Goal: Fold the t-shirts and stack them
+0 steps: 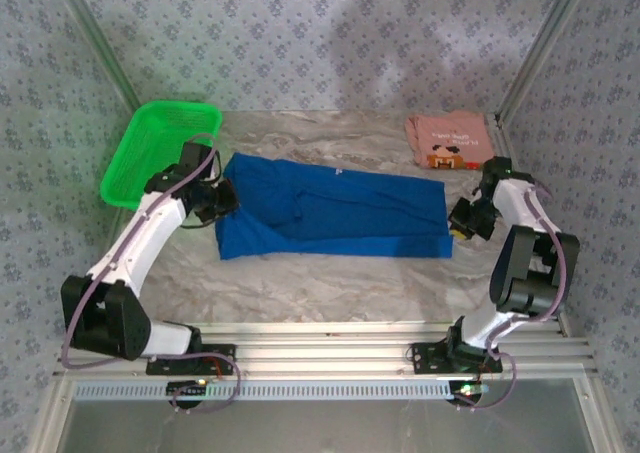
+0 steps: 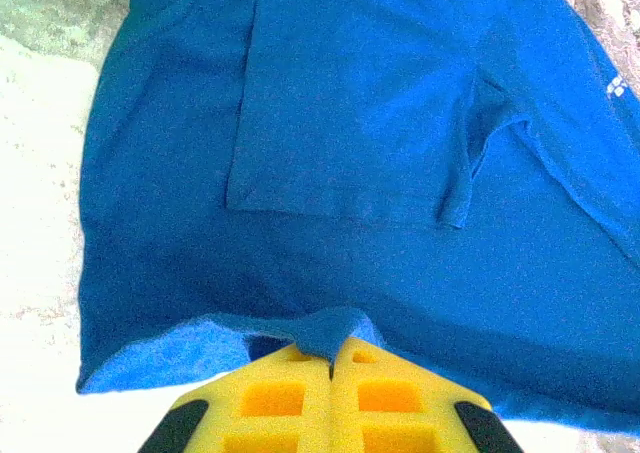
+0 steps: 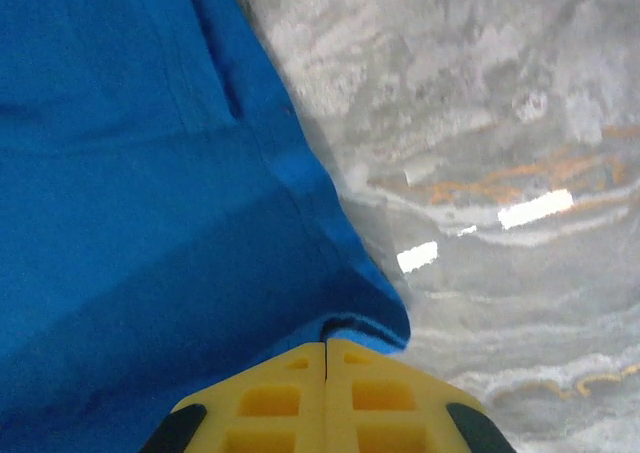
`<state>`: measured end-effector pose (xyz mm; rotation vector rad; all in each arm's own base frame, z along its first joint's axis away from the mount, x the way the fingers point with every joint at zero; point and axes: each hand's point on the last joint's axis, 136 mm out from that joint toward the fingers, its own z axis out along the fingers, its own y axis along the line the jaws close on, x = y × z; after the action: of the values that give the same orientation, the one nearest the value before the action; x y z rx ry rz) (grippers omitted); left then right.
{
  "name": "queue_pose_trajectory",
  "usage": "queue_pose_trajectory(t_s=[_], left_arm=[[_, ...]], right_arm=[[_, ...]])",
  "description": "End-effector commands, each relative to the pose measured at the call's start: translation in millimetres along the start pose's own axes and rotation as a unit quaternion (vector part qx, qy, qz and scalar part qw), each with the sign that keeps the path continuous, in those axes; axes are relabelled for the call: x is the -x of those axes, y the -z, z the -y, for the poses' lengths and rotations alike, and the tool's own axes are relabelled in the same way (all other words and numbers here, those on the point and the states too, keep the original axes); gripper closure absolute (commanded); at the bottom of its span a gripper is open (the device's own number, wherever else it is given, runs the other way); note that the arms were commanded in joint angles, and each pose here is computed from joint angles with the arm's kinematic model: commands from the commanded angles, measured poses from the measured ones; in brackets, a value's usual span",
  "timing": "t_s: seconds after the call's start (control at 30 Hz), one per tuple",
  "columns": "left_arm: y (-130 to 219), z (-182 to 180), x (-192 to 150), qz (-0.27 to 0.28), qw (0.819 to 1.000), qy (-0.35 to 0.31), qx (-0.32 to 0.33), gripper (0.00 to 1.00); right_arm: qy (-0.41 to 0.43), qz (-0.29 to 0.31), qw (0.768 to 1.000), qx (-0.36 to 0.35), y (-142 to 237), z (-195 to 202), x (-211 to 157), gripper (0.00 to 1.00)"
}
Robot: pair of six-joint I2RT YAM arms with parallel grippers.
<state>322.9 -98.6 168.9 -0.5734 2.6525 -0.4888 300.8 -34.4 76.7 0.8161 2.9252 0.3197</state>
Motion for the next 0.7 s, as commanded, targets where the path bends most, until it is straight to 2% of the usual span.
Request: queue_pose_trajectory(t_s=[0.0, 0.3, 0.67], left_arm=[[7, 14, 20, 0.015, 0.999, -0.028, -0.025, 1.00], [-3, 36, 49, 0.003, 0.997, -0.059, -0.042, 1.00], [-34, 51, 74, -0.033, 0.990, -0.135, -0.019, 1.00]], right_arm=[[0.017, 0.016, 1.000, -0.006, 3, -2, 25, 1.00], [0.025, -0.003, 1.000, -0.018, -14, 0, 41, 1.00], [0.029, -0.012, 0.999, -0.026, -25, 4, 40, 1.00]])
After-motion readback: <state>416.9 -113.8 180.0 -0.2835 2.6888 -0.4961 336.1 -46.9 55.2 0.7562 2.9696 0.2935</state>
